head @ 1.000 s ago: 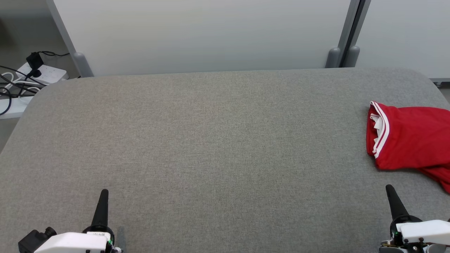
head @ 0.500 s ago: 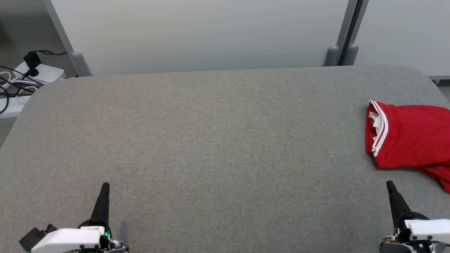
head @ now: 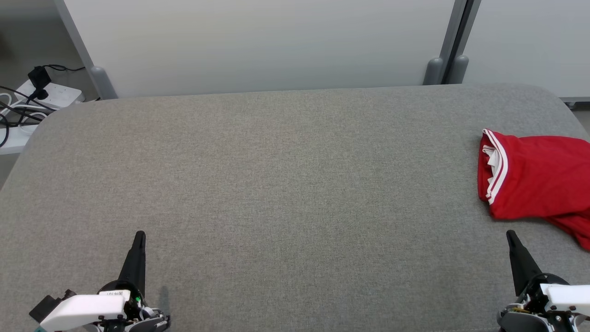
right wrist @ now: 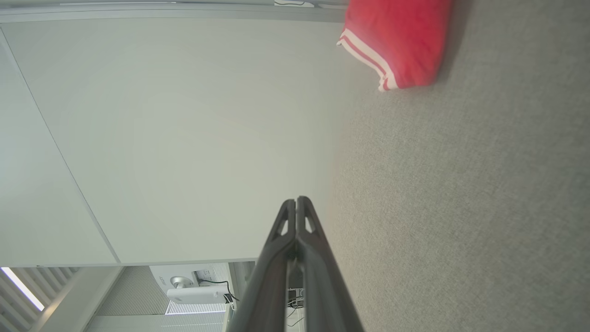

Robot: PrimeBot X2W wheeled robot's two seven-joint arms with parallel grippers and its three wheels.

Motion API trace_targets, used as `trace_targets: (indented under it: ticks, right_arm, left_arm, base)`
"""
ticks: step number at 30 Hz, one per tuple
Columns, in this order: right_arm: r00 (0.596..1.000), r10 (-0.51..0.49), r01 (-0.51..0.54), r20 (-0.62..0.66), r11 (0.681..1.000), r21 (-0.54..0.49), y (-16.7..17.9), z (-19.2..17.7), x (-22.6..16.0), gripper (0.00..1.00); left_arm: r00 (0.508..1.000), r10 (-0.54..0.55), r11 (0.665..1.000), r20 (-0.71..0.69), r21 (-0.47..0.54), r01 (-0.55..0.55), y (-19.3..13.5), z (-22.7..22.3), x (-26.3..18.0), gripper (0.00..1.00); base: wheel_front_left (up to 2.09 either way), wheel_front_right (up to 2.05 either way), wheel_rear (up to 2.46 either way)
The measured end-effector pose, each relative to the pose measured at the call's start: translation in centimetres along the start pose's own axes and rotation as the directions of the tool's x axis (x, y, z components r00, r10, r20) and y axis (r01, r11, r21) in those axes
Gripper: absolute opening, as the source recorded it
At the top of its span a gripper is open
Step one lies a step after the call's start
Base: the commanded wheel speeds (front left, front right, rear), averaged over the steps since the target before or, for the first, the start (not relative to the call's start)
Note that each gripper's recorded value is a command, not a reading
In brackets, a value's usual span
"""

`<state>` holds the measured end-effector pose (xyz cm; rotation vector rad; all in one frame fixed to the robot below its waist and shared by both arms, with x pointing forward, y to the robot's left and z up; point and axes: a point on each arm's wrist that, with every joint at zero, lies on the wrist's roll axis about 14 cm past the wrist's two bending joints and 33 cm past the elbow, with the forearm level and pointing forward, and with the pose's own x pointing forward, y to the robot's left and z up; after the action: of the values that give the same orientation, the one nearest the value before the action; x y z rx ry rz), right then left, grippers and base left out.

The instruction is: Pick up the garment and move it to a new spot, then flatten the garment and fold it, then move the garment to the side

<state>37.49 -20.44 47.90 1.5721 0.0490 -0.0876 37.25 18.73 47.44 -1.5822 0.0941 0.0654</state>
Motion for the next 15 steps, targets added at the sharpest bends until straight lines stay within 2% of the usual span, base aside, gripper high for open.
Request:
trace_targets:
  ticks: [15]
  right_arm:
    - [1.000,0.001,-0.001,0.000,1.000,0.002,0.04,0.00,0.00,0.00]
  left_arm:
    - [1.000,-0.001,1.000,0.000,-0.005,0.001,-0.04,0.01,0.00,0.00]
  base:
    - [0.00,0.00,0.00]
